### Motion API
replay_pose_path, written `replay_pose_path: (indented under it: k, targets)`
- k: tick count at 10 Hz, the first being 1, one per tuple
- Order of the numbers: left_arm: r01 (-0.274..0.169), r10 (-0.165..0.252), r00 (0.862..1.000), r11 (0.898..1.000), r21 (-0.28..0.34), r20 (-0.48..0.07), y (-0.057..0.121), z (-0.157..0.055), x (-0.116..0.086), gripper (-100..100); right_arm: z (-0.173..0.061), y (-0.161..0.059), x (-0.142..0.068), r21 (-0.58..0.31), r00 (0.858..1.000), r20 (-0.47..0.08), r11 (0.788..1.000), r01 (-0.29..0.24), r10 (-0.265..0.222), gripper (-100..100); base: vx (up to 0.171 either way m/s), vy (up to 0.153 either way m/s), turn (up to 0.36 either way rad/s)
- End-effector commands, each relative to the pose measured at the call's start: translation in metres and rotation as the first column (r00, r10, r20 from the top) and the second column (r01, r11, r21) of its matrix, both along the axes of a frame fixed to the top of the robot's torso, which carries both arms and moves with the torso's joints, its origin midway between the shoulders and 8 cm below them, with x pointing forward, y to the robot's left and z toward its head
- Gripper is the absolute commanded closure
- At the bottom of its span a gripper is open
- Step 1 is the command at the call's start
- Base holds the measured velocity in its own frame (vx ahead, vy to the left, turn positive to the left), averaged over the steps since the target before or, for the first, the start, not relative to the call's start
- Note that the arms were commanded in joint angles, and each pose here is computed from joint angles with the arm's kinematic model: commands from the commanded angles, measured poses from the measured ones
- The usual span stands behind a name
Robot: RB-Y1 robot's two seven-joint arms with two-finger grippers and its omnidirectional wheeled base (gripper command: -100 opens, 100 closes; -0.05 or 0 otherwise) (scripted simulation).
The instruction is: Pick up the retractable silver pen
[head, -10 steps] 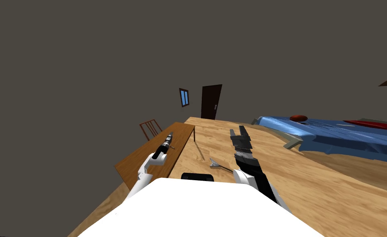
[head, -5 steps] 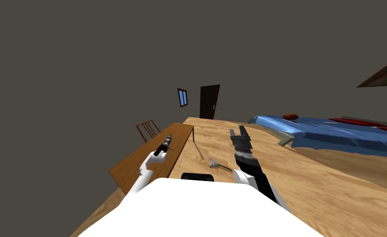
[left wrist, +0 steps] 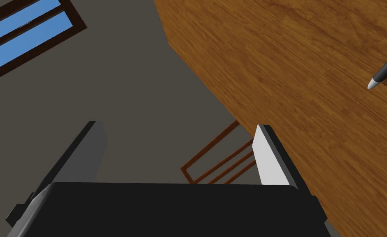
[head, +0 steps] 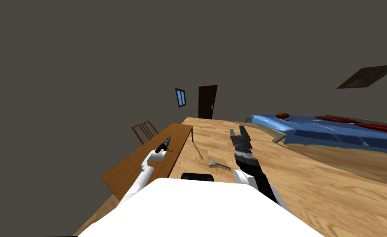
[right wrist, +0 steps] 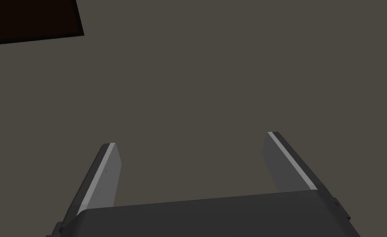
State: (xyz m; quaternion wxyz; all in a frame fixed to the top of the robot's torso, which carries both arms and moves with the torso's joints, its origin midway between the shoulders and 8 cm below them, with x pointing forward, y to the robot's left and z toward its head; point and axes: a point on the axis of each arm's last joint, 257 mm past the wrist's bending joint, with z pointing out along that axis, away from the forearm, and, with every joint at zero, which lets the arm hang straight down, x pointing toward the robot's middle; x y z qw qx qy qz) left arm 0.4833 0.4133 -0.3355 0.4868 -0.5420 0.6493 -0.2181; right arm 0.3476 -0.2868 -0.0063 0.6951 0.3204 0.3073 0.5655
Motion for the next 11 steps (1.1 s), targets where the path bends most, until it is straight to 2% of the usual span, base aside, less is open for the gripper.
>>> replay_pose_path:
  k: [1,2,3,4,5,6,7,8,9,10,11]
  targets:
    - [-0.022,0.022,0.999,1.0,0.003,-0.048,0.01,-0.014,-0.004,-100,0.0,0.0,0.0,0.0,1.0,0.0,1.0,0.0,0.0,0,0.013,0.01,-0.054]
    - [-0.046,0.047,0.995,0.999,0.014,-0.087,0.02,-0.021,-0.005,-100,0.0,0.0,0.0,0.0,1.0,0.0,1.0,0.0,0.0,0,0.016,0.009,-0.096]
    - [-0.054,0.055,0.992,0.998,0.012,-0.11,0.023,-0.03,-0.01,-100,0.0,0.0,0.0,0.0,1.0,0.0,1.0,0.0,0.0,0,0.013,0.01,-0.05]
    - [-0.08,0.083,0.984,0.997,0.023,-0.159,0.034,-0.043,-0.014,-100,0.0,0.0,0.0,0.0,1.0,0.0,1.0,0.0,0.0,0,0.016,0.009,-0.084]
    - [-0.084,0.087,0.981,0.996,0.022,-0.171,0.035,-0.046,-0.016,-100,0.0,0.0,0.0,0.0,1.0,0.0,1.0,0.0,0.0,0,0.016,0.01,-0.051]
    - [-0.11,0.115,0.969,0.993,0.034,-0.22,0.045,-0.059,-0.023,-100,0.0,0.0,0.0,0.0,1.0,0.0,1.0,0.0,0.0,0,0.02,0.008,-0.095]
    - [-0.114,0.119,0.966,0.993,0.034,-0.23,0.046,-0.061,-0.024,-100,0.0,0.0,0.0,0.0,1.0,0.0,1.0,0.0,0.0,0,0.017,0.009,-0.05]
    - [-0.139,0.147,0.948,0.989,0.046,-0.281,0.056,-0.075,-0.032,-100,0.0,0.0,0.0,0.0,1.0,0.0,1.0,0.0,0.0,0,0.02,0.015,-0.071]
    - [-0.142,0.149,0.946,0.989,0.046,-0.287,0.056,-0.076,-0.034,-100,0.0,0.0,0.0,0.0,1.0,0.0,1.0,0.0,0.0,0,0.018,0.014,-0.052]
    - [-0.168,0.178,0.923,0.984,0.059,-0.342,0.065,-0.089,-0.044,-100,0.0,0.0,0.0,0.0,1.0,0.0,1.0,0.0,0.0,0,0.022,0.01,-0.098]
    - [-0.183,0.196,0.908,0.981,0.072,-0.369,0.071,-0.095,-0.047,-100,0.0,0.0,0.0,0.0,1.0,0.0,1.0,0.0,0.0,0,0.028,0.017,-0.121]
